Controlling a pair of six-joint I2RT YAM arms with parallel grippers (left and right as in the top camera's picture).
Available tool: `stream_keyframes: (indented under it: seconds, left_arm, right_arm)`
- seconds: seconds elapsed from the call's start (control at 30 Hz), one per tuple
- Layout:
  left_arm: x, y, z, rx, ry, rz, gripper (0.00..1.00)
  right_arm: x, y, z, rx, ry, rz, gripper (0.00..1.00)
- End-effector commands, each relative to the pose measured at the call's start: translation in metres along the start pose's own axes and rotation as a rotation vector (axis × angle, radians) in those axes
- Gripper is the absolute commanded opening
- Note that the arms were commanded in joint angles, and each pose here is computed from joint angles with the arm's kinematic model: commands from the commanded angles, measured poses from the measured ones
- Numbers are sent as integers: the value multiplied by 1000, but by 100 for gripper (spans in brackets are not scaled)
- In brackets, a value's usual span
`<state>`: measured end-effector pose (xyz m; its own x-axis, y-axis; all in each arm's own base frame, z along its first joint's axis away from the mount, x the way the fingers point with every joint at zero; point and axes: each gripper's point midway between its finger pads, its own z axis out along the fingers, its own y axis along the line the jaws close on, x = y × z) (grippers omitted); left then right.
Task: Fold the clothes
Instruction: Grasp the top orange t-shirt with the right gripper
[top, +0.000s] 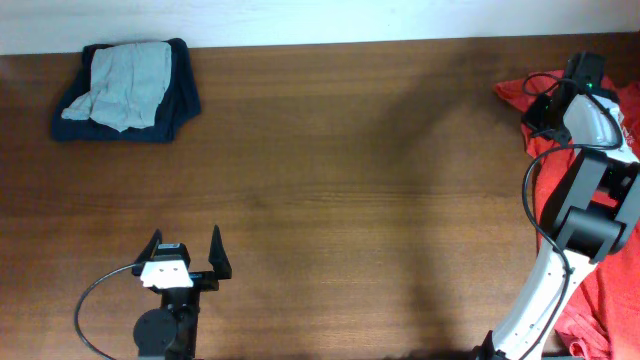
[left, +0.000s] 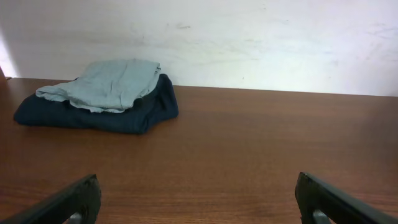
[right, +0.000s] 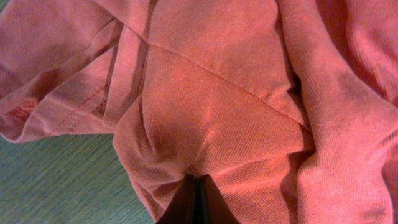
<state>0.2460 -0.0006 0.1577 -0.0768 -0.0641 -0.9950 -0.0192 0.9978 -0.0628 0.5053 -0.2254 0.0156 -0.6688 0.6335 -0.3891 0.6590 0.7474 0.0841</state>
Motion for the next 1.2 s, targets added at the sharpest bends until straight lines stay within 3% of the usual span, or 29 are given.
stream_keyframes:
  seconds: [0.0,0.53,0.9,1.17]
  left_arm:
    - [1,0,0,2,-1,16,99]
    - [1,0,0,2,-1,16,99]
    - [1,0,0,2,-1,16,99]
    - [1,0,0,2,-1,16,99]
  right_arm:
    - [-17,1,-17,1,-40,4,4]
    - [-49,8,-81,-27,-137,4,4]
    - [-72,11,-173,-72,-278,-14,4]
    - [-76,18,-204,-118,-319,-38,4]
